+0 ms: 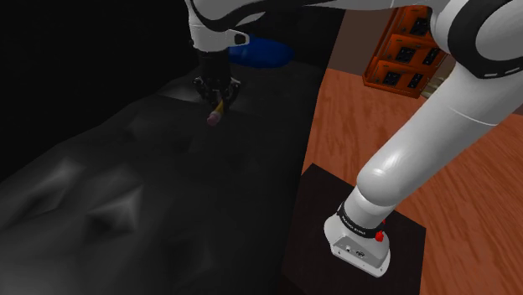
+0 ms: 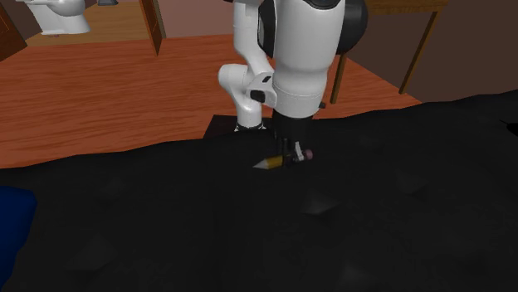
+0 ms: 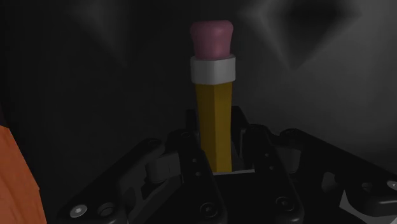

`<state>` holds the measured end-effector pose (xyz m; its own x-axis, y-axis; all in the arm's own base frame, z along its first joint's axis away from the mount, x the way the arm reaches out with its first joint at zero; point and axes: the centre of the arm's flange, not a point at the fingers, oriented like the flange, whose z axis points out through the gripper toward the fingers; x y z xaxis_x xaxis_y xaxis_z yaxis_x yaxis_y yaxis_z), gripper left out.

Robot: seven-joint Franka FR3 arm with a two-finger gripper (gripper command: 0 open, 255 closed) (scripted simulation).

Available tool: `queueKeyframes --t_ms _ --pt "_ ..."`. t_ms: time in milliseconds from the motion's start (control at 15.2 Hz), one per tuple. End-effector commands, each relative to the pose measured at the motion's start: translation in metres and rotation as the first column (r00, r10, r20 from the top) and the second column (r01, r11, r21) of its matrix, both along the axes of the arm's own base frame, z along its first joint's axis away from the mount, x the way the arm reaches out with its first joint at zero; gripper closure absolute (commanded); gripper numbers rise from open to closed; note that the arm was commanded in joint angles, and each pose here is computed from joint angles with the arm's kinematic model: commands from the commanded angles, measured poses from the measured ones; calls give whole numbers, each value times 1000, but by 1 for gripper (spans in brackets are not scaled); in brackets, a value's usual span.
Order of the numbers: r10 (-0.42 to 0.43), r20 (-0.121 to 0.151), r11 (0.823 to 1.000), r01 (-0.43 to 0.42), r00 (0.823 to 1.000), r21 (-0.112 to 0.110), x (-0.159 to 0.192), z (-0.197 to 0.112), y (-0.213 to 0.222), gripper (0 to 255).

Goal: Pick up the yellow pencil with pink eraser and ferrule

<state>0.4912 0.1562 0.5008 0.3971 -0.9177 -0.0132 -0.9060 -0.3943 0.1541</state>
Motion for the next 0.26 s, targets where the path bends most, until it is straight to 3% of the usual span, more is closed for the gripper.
queueKeyframes --t_ms 0,198 --pt "0 0 1000 0 1000 0 0 11 0 255" --pt "0 0 1000 0 1000 0 0 17 0 255"
